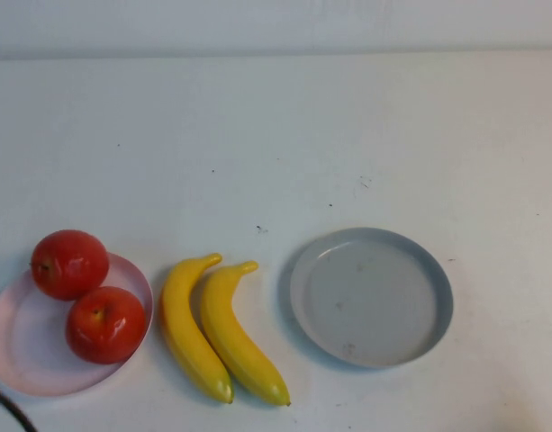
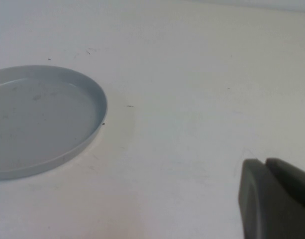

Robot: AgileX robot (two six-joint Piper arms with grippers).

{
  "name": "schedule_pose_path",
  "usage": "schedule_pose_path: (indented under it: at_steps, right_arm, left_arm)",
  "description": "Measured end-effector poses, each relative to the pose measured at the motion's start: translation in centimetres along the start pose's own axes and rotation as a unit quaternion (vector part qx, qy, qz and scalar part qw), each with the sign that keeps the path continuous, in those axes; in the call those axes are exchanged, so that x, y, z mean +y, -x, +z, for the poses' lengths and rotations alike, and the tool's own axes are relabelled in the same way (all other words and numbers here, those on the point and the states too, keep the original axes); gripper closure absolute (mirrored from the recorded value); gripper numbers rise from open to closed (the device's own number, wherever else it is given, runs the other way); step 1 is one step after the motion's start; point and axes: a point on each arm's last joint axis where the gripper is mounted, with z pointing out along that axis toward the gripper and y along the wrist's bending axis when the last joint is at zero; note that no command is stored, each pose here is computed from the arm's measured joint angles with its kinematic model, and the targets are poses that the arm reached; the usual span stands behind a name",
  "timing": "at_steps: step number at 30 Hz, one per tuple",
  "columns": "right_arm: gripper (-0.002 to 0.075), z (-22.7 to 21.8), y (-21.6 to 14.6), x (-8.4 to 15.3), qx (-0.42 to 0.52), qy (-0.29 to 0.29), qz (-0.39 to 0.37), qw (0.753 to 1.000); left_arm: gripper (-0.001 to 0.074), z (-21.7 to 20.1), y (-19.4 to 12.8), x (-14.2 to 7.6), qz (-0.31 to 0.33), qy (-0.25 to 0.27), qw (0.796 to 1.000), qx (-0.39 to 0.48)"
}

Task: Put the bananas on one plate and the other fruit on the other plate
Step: Put another type of fruit in the right plate

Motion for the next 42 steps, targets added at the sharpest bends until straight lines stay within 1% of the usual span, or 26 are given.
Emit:
schedule_pose_path:
  at_steps: [2,5,8,11,15,23,28,31,35,38,42]
  right_arm:
    - [0.0742,0.0,0.0,0.0,0.000,0.000,0.000,1.000]
    - [0.0742,0.0,0.0,0.0,0.000,0.000,0.000,1.000]
    - [0.0742,0.0,0.0,0.0,0.000,0.000,0.000,1.000]
    - [0.0742,0.0,0.0,0.0,0.000,0.000,0.000,1.000]
    - [0.0742,0.0,0.0,0.0,0.000,0.000,0.000,1.000]
    - [0.0742,0.0,0.0,0.0,0.000,0.000,0.000,1.000]
    - [0.0742,0.0,0.0,0.0,0.000,0.000,0.000,1.000]
    - [0.0742,0.0,0.0,0.0,0.000,0.000,0.000,1.000]
    - [0.0742,0.0,0.0,0.0,0.000,0.000,0.000,1.000]
    - [0.0742,0.0,0.0,0.0,0.000,0.000,0.000,1.000]
    - [0.0742,0.0,0.0,0.0,0.000,0.000,0.000,1.000]
  left_arm:
    - [0.0737,-1.1,-0.8,-0.2,-0.002,-0.017,0.999,-0.045]
    - [0.0738,-2.1,-2.4,-0.2,0.026,-0.025,0.995,-0.089]
    - [0.0738,-2.8,-3.6,0.3,0.076,-0.003,0.990,-0.115]
    - [0.0738,-3.1,-4.1,0.7,0.113,0.024,0.985,-0.127]
    - [0.0738,-3.4,-4.1,1.1,0.145,0.051,0.979,-0.133]
    - [0.0738,-3.3,-4.3,1.2,0.107,0.050,0.985,-0.122]
    - [0.0738,-2.2,-4.8,1.1,0.089,0.038,0.985,-0.144]
    - [0.0738,-1.3,-5.2,1.1,0.091,0.030,0.978,-0.185]
    - [0.0738,-0.1,-6.3,1.1,0.102,0.024,0.960,-0.260]
    - [0.0738,0.9,-7.9,1.2,0.106,0.023,0.953,-0.282]
    - [0.0738,2.2,-9.7,1.6,0.105,0.035,0.953,-0.283]
